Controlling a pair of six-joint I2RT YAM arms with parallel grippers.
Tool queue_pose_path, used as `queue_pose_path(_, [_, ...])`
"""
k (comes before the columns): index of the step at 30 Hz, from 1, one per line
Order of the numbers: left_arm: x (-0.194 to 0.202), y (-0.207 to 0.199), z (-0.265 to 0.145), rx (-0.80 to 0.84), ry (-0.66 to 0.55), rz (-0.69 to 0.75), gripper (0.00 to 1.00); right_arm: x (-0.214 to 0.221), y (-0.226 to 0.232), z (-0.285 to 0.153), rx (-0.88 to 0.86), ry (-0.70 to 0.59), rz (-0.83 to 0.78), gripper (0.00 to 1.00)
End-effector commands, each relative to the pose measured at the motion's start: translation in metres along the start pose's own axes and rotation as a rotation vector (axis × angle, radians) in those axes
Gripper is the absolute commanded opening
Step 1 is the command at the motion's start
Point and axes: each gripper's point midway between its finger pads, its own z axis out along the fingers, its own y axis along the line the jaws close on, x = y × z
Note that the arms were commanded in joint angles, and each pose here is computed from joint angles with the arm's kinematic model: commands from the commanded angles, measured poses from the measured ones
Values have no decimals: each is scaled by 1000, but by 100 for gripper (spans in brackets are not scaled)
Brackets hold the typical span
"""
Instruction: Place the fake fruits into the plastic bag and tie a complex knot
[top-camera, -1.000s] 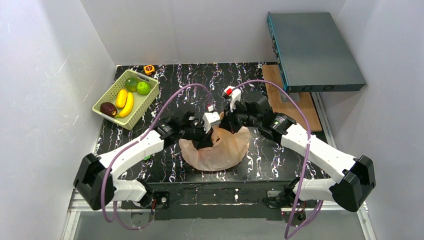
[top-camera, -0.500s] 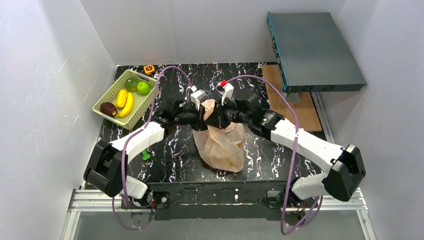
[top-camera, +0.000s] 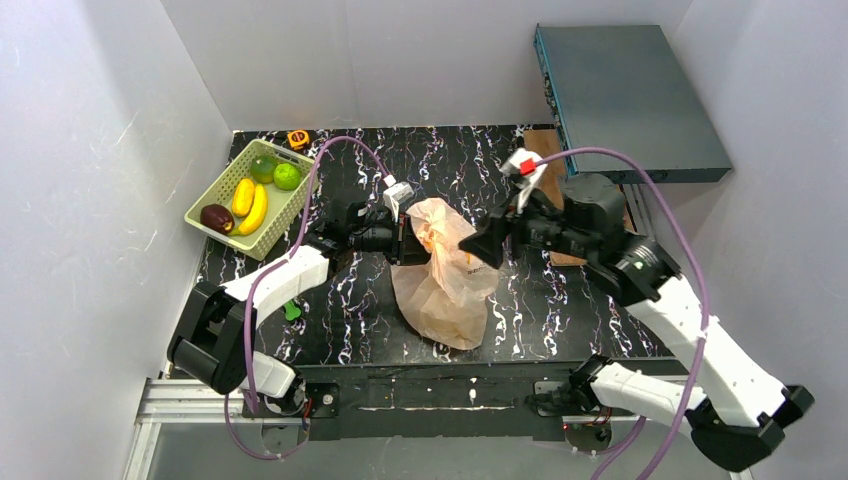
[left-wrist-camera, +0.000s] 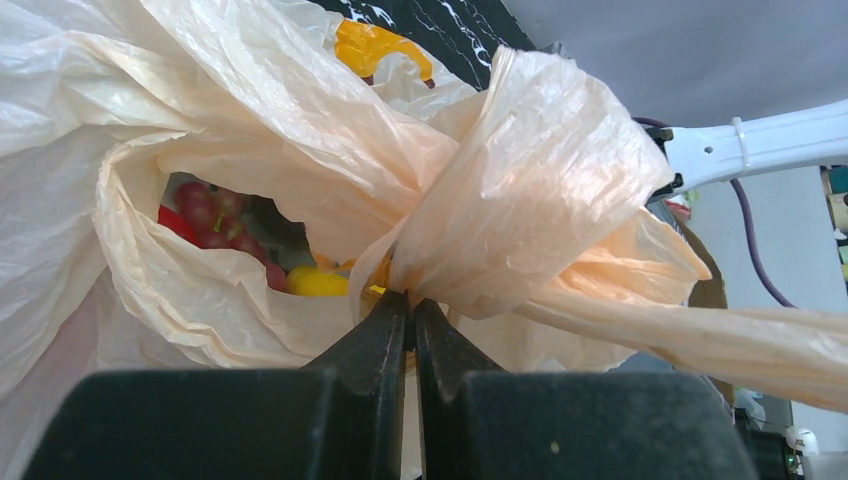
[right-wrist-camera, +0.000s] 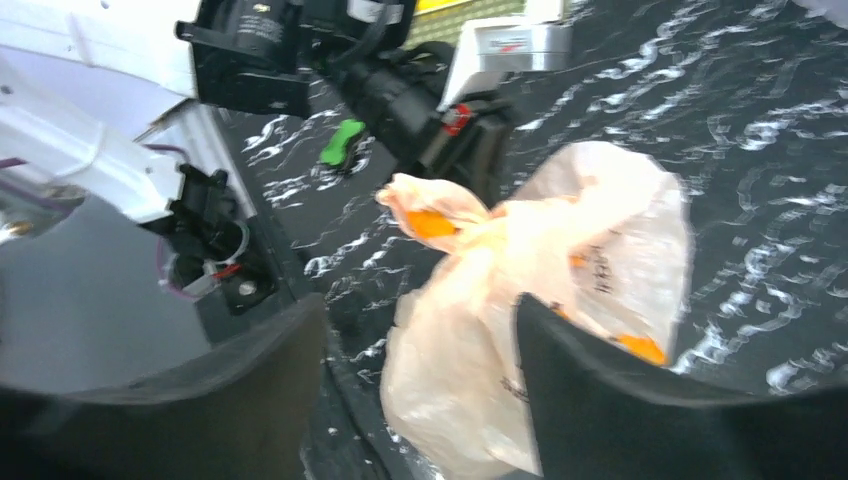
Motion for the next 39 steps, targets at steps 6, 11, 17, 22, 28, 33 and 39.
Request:
queue_pose_path(6, [0, -10, 1, 54, 22, 5, 0, 36, -80, 8, 278, 177, -26, 29])
queue_pose_path(11, [-2, -10, 2, 62, 25, -3, 0, 52, -96, 32, 250, 220, -112, 21])
queue_pose_path(17, [0, -11, 3, 74, 31, -11, 0, 88, -93, 57, 108, 305, -134, 27])
queue_pose_path(22, [-3, -14, 4, 90, 25, -32, 0, 100, -65, 72, -69, 323, -80, 37])
queue_pose_path(28, [-14, -21, 2, 136, 1, -80, 0, 102, -32, 84, -230, 318, -5, 62])
queue_pose_path(33, [-25, -37, 0, 225, -14, -115, 0, 86, -22, 100, -265, 278, 39, 89])
queue_pose_path(39, [-28, -57, -7, 321, 2, -129, 0, 67, -23, 121, -274, 237, 92, 92])
